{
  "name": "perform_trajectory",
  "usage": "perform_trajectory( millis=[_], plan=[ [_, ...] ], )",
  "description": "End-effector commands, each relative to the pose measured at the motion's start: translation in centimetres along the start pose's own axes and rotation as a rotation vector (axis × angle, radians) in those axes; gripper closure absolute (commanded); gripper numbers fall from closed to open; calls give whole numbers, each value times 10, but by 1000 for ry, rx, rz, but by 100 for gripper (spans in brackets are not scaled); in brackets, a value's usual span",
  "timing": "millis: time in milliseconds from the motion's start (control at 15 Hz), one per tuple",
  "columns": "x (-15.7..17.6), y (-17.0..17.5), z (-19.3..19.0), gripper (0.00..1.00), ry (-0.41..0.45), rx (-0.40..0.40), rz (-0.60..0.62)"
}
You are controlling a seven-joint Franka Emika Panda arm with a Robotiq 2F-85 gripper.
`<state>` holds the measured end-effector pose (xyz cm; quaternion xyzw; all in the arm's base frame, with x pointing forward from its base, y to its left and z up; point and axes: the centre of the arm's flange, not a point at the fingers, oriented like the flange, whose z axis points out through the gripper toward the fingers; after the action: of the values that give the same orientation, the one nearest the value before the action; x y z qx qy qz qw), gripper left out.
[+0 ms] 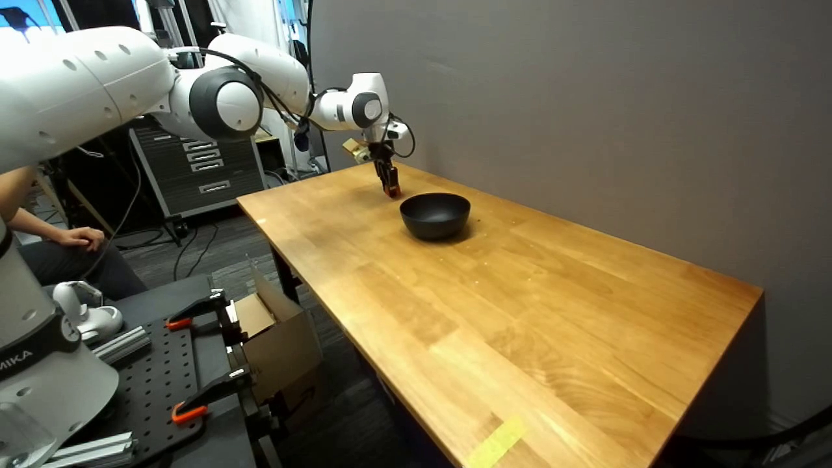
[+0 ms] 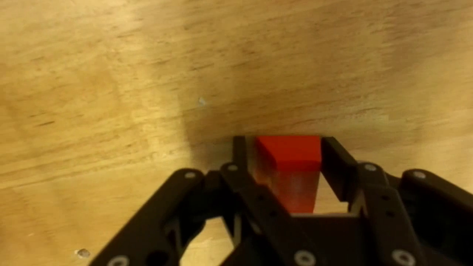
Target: Pick up the green and orange blocks and put them in the bowl
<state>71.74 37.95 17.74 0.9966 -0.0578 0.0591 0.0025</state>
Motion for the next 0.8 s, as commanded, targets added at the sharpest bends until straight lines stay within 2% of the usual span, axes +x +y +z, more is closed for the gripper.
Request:
perform_trajectory(
  millis=[0, 67, 133, 333, 533, 733],
  plan=[
    [17, -14, -2, 63, 89, -61, 10],
    [17, -13, -3, 59, 102, -82, 5],
    [17, -11, -4, 59, 116, -105, 4],
    [16, 7, -11, 83, 162, -187, 16],
    [18, 30, -20, 84, 205, -274, 53],
    [20, 57, -48, 84, 280, -411, 107]
  ],
)
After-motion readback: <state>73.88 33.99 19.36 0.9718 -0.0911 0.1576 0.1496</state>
